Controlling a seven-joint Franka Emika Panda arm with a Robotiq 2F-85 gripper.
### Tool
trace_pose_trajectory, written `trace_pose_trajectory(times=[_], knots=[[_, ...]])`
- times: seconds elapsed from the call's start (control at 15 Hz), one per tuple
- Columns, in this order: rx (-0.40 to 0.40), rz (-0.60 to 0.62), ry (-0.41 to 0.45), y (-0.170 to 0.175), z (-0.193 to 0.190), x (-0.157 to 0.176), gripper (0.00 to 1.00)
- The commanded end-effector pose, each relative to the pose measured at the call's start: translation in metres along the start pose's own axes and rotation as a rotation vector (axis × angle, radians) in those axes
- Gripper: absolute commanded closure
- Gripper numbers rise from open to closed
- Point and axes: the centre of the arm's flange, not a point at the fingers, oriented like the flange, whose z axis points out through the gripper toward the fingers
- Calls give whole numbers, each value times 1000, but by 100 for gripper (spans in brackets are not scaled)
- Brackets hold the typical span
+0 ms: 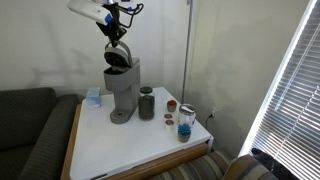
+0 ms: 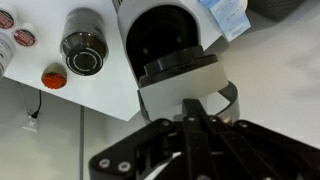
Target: Open the coffee maker
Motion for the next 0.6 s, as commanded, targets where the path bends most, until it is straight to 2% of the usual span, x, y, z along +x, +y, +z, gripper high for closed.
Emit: trace_pose_trajectory(times=[0.0, 0.33, 0.53], knots=[[7, -23, -16, 6, 5, 13, 100], [-48, -18, -96, 7, -12, 9, 100], [-51, -39, -121, 10, -16, 19, 100]])
